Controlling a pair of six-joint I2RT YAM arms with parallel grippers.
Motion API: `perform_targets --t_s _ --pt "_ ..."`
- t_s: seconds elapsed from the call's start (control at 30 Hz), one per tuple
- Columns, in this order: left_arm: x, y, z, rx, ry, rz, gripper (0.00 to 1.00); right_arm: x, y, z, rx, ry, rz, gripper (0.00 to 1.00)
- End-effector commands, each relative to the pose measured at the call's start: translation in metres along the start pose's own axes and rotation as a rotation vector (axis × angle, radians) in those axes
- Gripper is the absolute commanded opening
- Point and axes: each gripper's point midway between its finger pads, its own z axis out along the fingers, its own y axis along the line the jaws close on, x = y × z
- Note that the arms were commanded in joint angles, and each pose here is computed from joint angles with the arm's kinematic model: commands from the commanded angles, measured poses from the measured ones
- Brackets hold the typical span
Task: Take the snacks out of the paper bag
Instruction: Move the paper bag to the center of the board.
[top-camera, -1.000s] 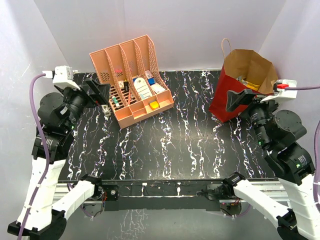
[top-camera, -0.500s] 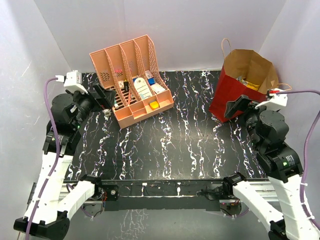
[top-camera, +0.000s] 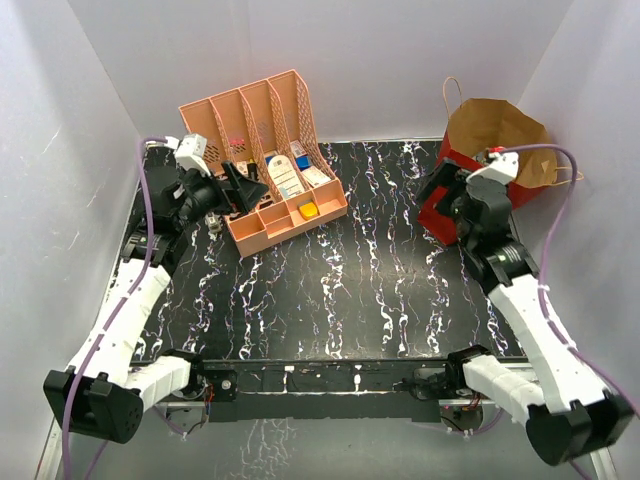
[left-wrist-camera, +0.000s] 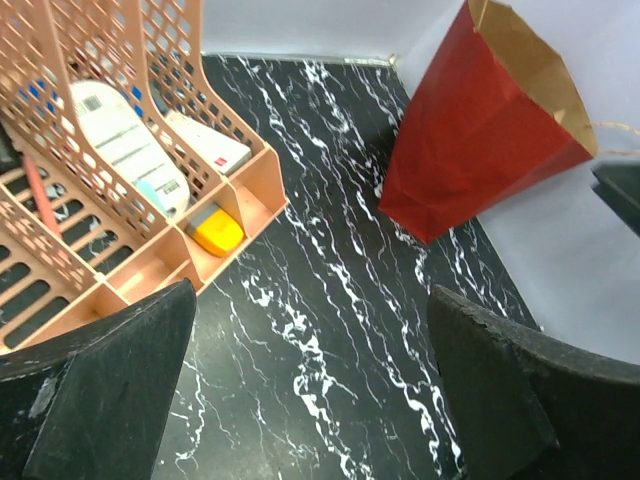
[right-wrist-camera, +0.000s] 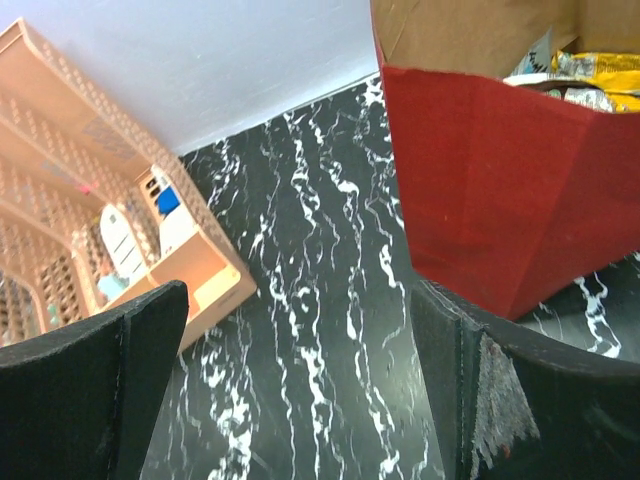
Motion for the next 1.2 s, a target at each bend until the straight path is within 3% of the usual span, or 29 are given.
perform_targets --t_s 0.0,0.23,0.57,0.87,0.97,1.17 --pt "0.006 -0.024 0.002 0.137 -0.005 0.032 0.98 -0.052 0.01 0.037 0.025 -0.224 0.05 0.98" --pt "0.03 -0.025 0.001 0.179 0.019 -0.011 0.98 -0.087 0.009 0.104 0.089 -0.33 0.014 0.98" --pt "0.031 -0.034 -0.01 0.185 -0.006 0.024 0.98 -0.124 -0.014 0.202 0.204 -0.401 -0.098 0.98" --pt "0.031 -0.03 -0.011 0.159 -0.004 0.034 0.98 -0.119 -0.022 0.273 0.237 -0.338 -0.322 0.85" --pt "0.033 -0.029 -0.01 0.15 0.001 0.033 0.98 -0.113 -0.025 0.287 0.249 -0.311 -0.345 0.75" --pt "0.037 -0.027 -0.007 0.147 0.015 0.022 0.98 -0.101 -0.019 0.293 0.205 -0.264 -0.355 0.37"
